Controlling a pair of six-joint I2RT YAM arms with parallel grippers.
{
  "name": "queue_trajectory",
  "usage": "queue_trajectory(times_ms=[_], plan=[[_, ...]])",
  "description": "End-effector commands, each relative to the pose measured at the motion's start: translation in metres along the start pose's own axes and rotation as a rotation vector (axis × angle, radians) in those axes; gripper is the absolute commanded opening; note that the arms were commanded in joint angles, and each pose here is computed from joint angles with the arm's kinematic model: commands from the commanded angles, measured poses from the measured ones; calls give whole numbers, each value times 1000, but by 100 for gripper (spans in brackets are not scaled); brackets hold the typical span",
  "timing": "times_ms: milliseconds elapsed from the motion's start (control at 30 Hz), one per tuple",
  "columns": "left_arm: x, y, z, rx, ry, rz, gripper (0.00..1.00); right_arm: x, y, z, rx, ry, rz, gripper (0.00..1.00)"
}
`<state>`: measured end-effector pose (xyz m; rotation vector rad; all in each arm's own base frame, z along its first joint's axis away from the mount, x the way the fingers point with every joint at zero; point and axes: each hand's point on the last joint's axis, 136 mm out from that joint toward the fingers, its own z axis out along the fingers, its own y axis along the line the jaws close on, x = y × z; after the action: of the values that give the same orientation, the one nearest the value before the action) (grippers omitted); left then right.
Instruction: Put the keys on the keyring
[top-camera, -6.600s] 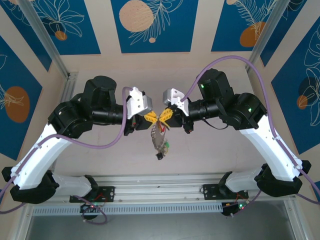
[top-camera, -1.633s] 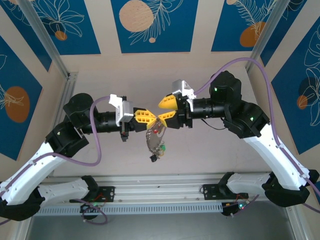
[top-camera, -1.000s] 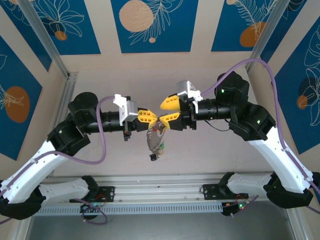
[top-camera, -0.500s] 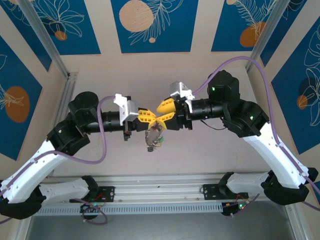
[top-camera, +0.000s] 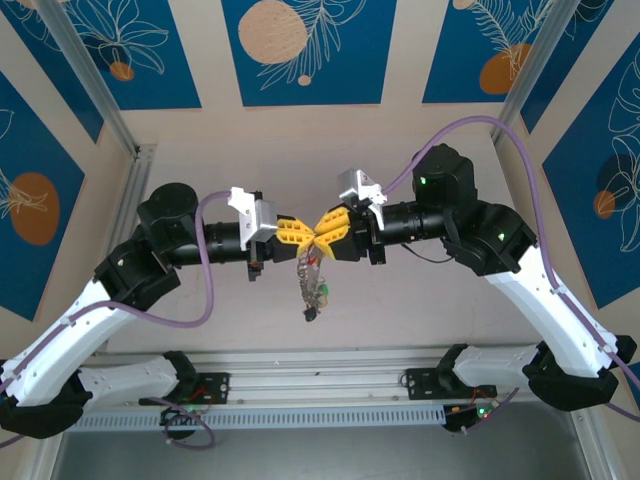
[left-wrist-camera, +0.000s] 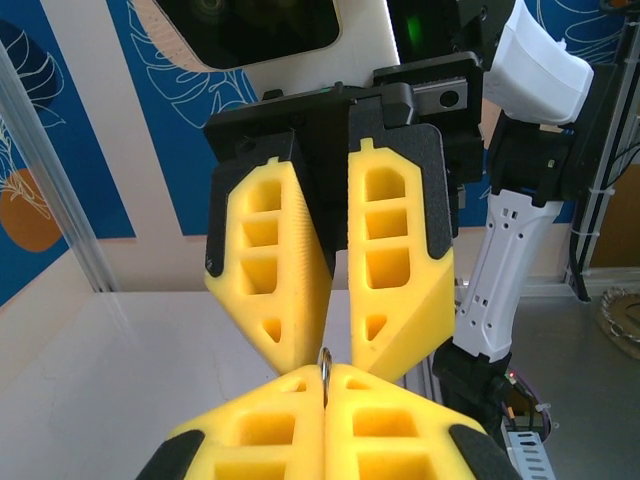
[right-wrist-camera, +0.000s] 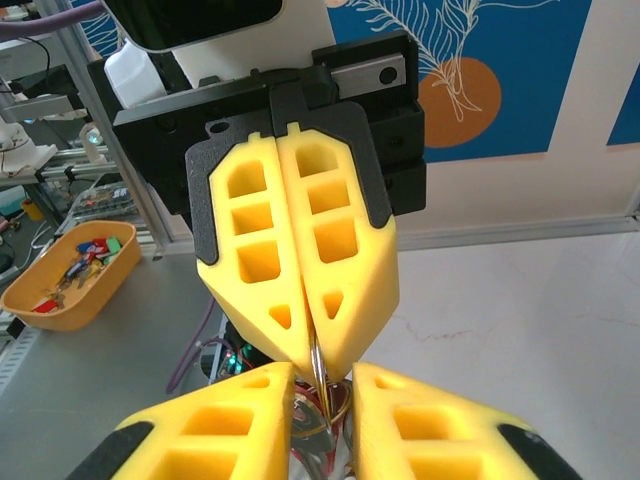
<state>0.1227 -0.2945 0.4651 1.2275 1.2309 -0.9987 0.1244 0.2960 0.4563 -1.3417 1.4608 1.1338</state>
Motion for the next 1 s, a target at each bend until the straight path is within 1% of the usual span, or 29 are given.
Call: queue_trajectory(times_ms=[0, 100, 233, 467, 567, 600, 633, 667, 700, 733, 800, 867, 967], plan=[[-38, -4, -11, -3, -106, 78, 0, 12, 3, 1, -10, 34, 19, 18], [-39, -5, -11, -2, -108, 78, 0, 13, 3, 1, -7, 35, 15, 11], [-38, -5, -10, 1, -109, 75, 0, 11, 4, -1, -3, 28, 0, 0], [-40, -3, -14, -21, -107, 80, 0, 10, 7, -4, -5, 25, -26, 0], [-36, 5, -17, -73, -50, 77, 0, 10, 4, -8, 27, 35, -51, 0], [-35, 5, -19, -80, -22, 74, 3, 10, 4, -9, 36, 40, -60, 0], [-32, 7, -20, -87, 15, 67, 13, 10, 2, -10, 48, 49, -72, 0], [-31, 9, -22, -96, 45, 59, 21, 10, 0, -11, 60, 58, -81, 0], [-27, 11, -22, -105, 91, 46, 28, 12, -2, -11, 74, 74, -88, 0], [-22, 14, -23, -119, 140, 34, 32, 12, -4, -11, 84, 85, -98, 0], [-13, 21, -25, -150, 226, 10, 35, 13, -6, -11, 96, 106, -111, 0], [-6, 27, -26, -181, 287, -15, 36, 14, -7, -10, 105, 120, -123, 0], [5, 28, -25, -173, 369, -60, 37, 12, -8, -9, 114, 125, -134, 0]])
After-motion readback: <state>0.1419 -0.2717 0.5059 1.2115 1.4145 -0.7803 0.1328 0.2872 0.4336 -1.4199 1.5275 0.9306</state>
